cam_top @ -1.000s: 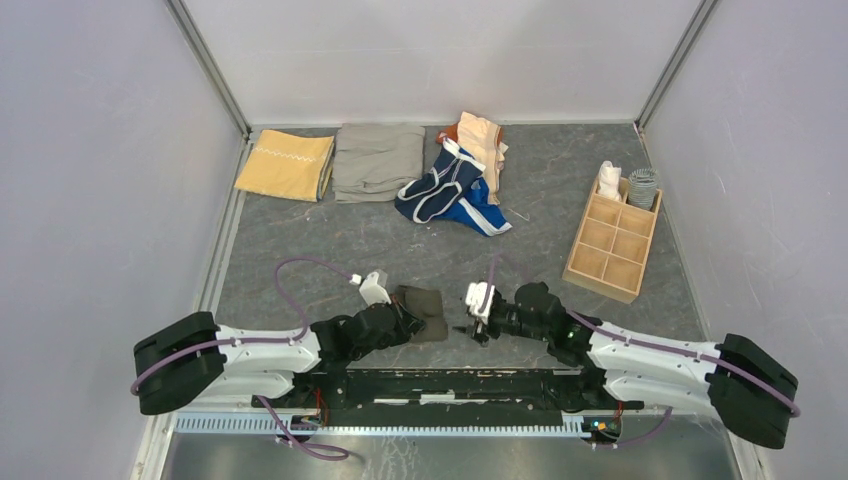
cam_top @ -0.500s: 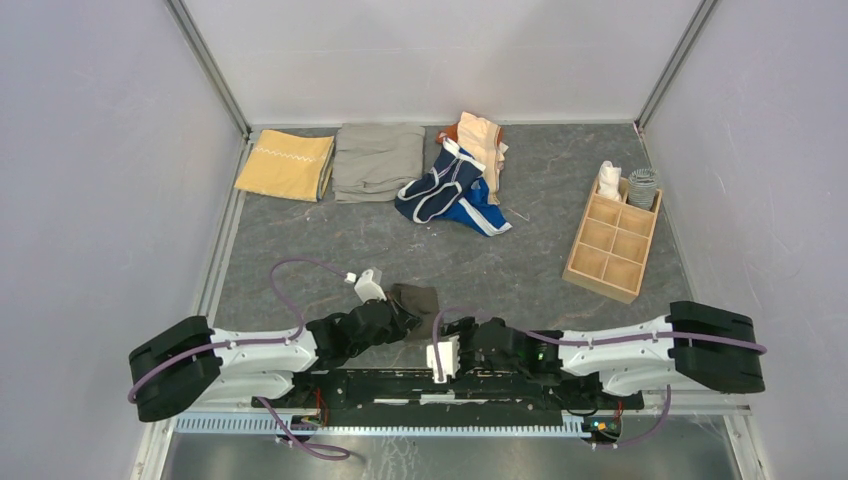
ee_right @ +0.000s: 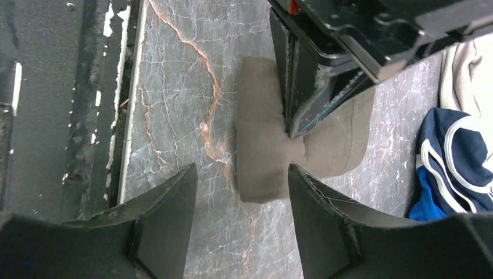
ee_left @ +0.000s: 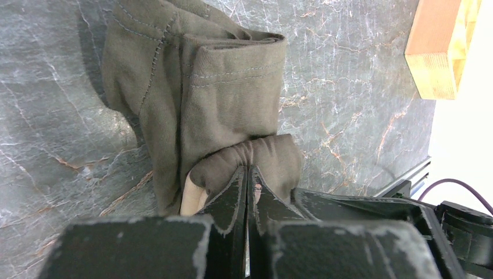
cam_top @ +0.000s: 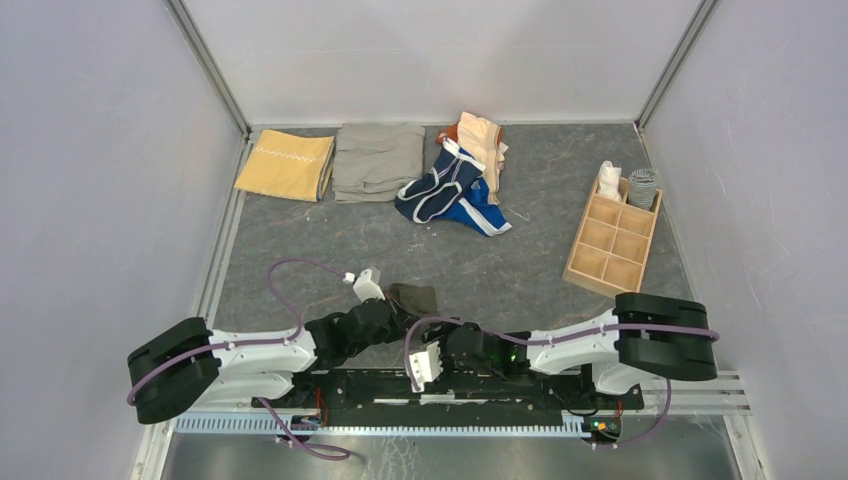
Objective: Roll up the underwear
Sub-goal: Roll the underwear to the center of the board.
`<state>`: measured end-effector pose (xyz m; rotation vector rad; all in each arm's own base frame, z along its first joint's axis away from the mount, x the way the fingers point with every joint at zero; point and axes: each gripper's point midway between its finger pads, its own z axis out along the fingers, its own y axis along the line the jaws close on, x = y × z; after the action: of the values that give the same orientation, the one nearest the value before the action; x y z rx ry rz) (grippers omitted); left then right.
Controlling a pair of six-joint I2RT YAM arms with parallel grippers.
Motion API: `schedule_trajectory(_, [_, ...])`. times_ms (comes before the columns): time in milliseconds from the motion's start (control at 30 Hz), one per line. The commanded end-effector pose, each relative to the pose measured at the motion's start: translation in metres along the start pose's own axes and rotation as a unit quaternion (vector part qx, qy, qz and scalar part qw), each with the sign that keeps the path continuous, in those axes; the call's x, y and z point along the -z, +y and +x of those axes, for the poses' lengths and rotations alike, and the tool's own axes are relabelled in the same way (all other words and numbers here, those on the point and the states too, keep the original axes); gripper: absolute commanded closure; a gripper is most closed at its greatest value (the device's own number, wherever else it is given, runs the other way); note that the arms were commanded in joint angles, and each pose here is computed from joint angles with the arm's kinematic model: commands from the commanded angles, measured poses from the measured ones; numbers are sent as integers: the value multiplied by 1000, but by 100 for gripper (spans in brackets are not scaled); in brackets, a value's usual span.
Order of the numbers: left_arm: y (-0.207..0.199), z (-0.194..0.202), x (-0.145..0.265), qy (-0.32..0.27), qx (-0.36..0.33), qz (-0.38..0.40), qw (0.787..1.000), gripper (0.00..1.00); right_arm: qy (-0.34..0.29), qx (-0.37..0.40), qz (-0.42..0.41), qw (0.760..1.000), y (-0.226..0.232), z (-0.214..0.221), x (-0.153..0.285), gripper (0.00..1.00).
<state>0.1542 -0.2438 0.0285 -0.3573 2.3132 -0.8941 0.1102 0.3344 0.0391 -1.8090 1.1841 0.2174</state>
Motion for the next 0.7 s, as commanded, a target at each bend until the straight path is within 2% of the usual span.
schedule_trajectory(0, [103, 27, 15, 55, -81, -163, 982, 98, -11, 27, 29, 999, -17, -18, -14, 37])
schedule_trajectory(467, [98, 27, 11, 56, -81, -154, 983, 98, 42, 47, 28, 998, -11, 14, -25, 43])
schedule_trajectory(667, [97, 27, 11, 56, -82, -152, 983, 98, 57, 39, 28, 997, -11, 22, -21, 40])
